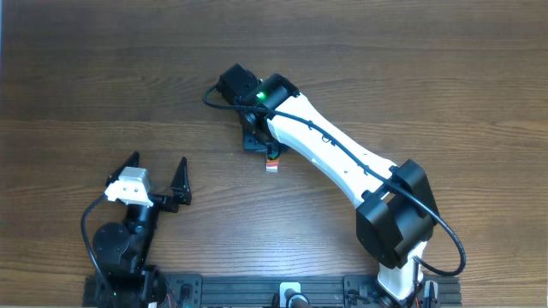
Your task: Stack Cubes
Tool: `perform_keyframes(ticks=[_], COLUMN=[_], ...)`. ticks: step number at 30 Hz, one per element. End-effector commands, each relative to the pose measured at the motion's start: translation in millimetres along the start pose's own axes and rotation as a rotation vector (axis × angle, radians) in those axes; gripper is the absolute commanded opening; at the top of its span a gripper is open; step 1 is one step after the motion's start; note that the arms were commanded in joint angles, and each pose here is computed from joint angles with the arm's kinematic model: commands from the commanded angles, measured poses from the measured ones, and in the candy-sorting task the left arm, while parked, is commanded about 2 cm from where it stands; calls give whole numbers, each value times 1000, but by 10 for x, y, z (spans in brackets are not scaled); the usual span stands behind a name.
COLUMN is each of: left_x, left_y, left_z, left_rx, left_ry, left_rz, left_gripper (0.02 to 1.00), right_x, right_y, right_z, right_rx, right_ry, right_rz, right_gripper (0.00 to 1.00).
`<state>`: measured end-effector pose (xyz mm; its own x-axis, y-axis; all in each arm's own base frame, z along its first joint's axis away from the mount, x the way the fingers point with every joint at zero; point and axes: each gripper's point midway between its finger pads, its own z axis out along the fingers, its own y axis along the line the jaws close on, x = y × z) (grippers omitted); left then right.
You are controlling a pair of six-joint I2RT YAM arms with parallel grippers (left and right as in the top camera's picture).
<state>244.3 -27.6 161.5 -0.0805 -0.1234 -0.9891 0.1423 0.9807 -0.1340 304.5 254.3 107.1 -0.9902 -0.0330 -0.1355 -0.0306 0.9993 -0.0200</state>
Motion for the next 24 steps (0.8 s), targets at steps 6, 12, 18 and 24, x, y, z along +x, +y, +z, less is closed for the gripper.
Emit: perform_keyframes(ticks=[6, 12, 18, 24], left_x=[14, 14, 14, 14], left_y=[-7, -7, -7, -7], left_z=[0, 0, 0, 0], left_rx=[7, 7, 7, 7], left_ry=[0, 0, 0, 0], left_rz=[14, 14, 14, 15], left_gripper=[1000, 1000, 1000, 1000], right_x=[40, 52, 72, 76], right_y=[15, 12, 0, -2], right_z=[80, 132, 171, 174], right_rx=[10, 11, 16, 16], right_ry=[16, 17, 22, 23], right_rz=[-2, 1, 4, 4], right_gripper=[12, 16, 106, 386])
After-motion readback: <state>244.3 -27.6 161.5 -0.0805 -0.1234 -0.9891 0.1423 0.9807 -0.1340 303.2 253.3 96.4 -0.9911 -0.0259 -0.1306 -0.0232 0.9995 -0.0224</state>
